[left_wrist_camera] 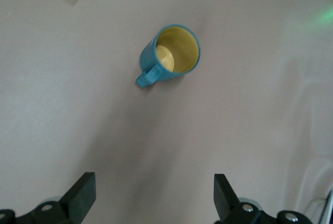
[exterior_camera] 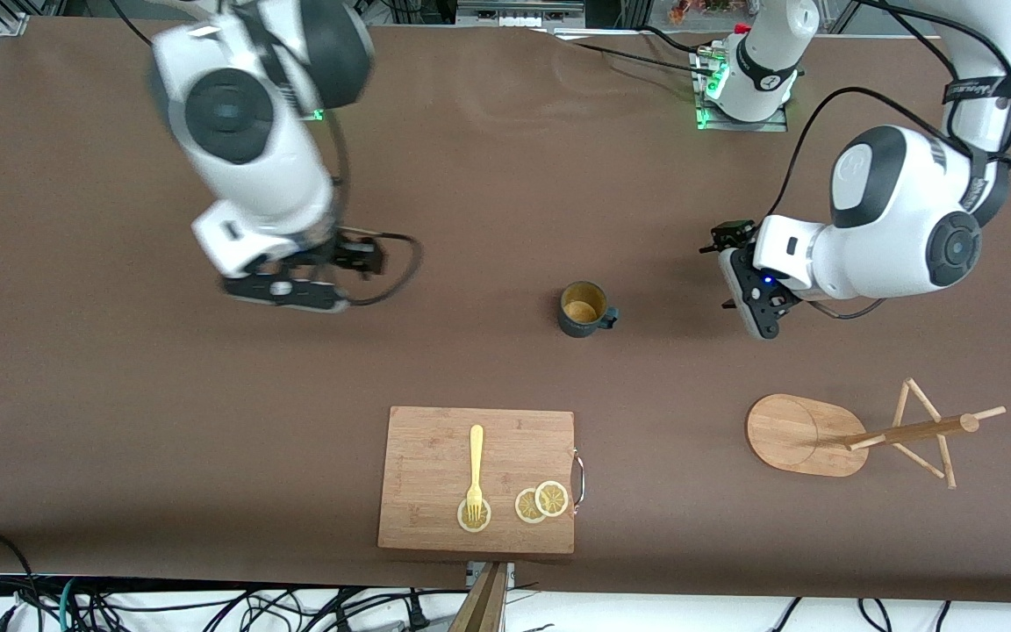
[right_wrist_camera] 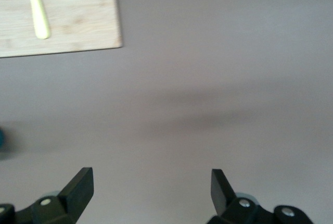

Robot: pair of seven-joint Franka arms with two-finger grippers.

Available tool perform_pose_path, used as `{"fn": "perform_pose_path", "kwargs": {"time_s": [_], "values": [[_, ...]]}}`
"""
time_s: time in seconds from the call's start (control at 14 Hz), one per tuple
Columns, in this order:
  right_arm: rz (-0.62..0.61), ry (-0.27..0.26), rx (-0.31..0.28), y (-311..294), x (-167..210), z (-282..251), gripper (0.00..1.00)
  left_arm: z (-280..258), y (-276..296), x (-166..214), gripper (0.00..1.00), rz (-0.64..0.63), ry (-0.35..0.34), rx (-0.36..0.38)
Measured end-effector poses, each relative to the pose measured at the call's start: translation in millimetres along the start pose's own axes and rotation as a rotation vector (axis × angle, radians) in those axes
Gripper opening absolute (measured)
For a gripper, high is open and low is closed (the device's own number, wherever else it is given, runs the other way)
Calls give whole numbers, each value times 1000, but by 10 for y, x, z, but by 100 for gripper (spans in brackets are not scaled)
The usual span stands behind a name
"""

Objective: Pass cup and hang on rack
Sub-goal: 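Withdraw the right gripper while the left gripper turns toward the mug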

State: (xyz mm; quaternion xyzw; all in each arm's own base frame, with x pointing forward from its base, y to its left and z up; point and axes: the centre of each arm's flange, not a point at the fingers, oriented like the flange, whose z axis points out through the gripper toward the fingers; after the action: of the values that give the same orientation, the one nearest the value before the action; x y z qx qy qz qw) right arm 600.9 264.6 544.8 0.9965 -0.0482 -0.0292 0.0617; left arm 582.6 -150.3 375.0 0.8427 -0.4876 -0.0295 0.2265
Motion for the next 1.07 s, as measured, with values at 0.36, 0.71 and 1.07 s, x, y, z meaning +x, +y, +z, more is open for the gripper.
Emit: {"fn": "perform_pose_path", "kwargs": {"time_s": [0.36,0.71,1.07], "values": [[-139,-58,8,1625,244,-189,100,358,163,199,100,91,92,3],[-221,-38,57,1934,413,352,100,717,-20,-120,100,208,276,-52],[-273,-20,106,2355,232,535,100,977,-196,-420,100,293,446,-50]]}}
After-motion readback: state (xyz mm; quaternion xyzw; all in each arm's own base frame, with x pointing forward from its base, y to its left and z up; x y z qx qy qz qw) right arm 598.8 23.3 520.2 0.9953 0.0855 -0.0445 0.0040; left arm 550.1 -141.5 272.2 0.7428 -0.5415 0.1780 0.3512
